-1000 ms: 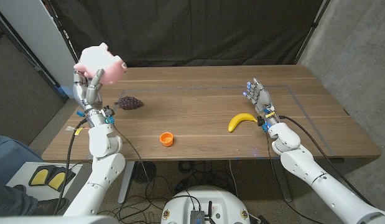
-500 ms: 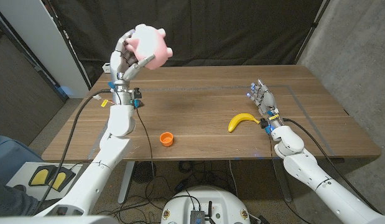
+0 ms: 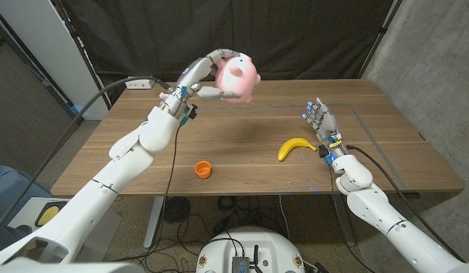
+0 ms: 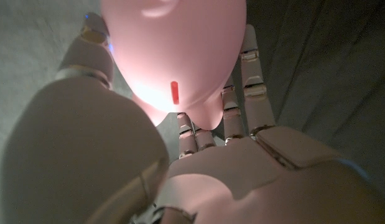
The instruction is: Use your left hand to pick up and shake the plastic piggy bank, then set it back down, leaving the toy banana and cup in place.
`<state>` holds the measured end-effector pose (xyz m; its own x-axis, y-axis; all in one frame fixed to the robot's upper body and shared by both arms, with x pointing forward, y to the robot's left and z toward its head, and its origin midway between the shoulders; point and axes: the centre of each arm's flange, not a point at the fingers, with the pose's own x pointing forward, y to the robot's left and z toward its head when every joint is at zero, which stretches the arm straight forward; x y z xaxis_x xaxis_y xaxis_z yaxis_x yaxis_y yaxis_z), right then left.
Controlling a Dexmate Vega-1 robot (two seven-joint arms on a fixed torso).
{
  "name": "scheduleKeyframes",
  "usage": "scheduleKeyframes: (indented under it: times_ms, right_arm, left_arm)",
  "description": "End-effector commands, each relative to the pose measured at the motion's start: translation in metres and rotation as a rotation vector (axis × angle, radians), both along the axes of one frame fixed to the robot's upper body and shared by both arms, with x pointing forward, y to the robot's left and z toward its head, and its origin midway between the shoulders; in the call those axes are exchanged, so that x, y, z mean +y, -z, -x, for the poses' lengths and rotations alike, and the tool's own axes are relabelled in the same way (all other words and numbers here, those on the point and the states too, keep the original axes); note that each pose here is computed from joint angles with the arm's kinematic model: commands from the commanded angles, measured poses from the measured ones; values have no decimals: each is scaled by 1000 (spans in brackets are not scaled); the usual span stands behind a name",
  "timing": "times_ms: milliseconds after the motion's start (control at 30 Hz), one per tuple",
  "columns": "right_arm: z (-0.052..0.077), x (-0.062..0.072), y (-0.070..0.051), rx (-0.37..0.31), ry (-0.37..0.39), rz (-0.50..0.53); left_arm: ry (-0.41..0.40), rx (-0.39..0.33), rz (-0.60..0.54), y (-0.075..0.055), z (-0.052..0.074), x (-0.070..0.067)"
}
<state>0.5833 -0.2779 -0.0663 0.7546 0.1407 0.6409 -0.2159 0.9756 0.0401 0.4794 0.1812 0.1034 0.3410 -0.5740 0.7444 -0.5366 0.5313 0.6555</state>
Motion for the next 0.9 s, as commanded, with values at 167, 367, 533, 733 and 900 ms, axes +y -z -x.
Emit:
scheduleKeyframes:
  times_ms: [167, 367, 533, 733, 900]
  right_arm:
    - [6, -7, 5, -3, 7, -7]
    - [6, -8, 8, 3, 10, -14]
    - [6, -8, 8, 5, 12, -9]
    - [4, -7, 7, 8, 11, -11]
    - [0, -5, 4, 3, 5, 0]
  left_arm:
    - [-432, 28, -414, 9, -20, -31]
    - [-297, -23, -251, 11, -22, -20]
    - [-122, -54, -77, 13, -24, -3]
    - [121, -21, 195, 13, -23, 32]
    - [275, 81, 334, 11, -24, 65]
